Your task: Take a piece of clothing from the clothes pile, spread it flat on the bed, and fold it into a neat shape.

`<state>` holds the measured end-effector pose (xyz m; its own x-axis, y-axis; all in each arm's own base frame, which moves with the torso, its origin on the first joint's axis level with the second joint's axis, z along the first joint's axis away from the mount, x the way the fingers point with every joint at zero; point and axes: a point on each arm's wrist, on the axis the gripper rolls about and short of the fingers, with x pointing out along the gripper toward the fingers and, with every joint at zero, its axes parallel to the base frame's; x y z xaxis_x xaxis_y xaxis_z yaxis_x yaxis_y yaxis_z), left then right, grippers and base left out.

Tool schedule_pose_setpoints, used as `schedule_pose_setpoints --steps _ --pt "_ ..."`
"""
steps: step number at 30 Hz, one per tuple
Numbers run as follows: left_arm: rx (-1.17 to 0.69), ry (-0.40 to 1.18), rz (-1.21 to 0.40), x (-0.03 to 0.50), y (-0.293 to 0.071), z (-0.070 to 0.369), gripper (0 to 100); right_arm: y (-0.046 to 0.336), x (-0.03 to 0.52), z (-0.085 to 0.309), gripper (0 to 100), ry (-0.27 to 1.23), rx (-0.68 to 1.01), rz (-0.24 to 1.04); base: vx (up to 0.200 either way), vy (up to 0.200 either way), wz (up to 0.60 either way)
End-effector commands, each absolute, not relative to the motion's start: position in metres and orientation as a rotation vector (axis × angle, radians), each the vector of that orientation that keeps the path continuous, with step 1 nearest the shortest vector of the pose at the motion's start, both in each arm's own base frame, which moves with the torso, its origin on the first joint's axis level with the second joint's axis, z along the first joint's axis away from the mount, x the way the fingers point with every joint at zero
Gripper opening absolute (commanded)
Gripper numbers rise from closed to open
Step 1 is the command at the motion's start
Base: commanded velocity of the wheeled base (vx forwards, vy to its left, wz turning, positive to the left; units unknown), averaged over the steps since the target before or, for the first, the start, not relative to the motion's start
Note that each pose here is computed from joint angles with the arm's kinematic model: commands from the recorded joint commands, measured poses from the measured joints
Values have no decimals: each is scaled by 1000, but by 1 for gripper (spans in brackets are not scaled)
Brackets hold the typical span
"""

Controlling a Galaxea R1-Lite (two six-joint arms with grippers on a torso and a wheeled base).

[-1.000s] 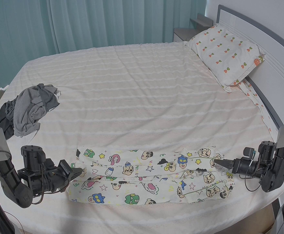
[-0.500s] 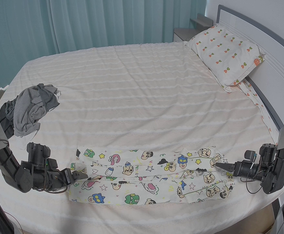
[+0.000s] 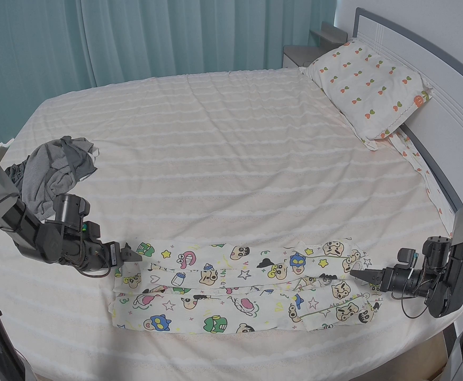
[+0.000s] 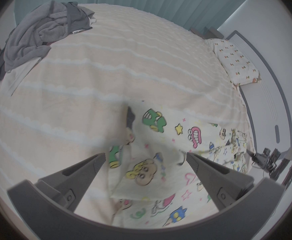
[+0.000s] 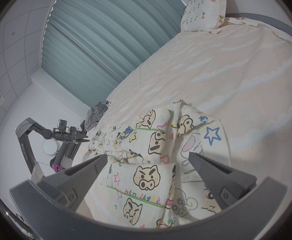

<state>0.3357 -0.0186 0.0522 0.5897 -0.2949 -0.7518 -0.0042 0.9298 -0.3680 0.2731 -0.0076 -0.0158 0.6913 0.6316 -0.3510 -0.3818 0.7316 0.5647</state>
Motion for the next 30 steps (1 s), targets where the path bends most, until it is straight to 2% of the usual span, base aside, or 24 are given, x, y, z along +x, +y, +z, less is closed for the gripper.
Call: schedule_pose_setpoints --steps 1,7,12,18,21,23,30 --pt "-367 914 -204 350 -40 57 100 -8 273 -18 100 564 473 593 0 0 0" --pt "-371 915 -246 350 -61 63 100 -7 272 -20 100 565 460 600 0 0 0" --pt "-470 904 -262 349 -87 76 100 -7 272 -22 100 567 452 601 0 0 0" --pt "-476 962 -284 342 -105 65 100 -7 272 -22 100 568 451 601 0 0 0" --pt "-460 1014 -264 339 -106 48 100 -7 272 -22 100 568 448 601 0 0 0" --pt "-418 1058 -189 336 -106 26 100 -8 272 -23 100 568 450 599 0 0 0" --pt "-430 1064 -101 336 -83 23 100 -7 270 -23 100 575 451 601 0 0 0"
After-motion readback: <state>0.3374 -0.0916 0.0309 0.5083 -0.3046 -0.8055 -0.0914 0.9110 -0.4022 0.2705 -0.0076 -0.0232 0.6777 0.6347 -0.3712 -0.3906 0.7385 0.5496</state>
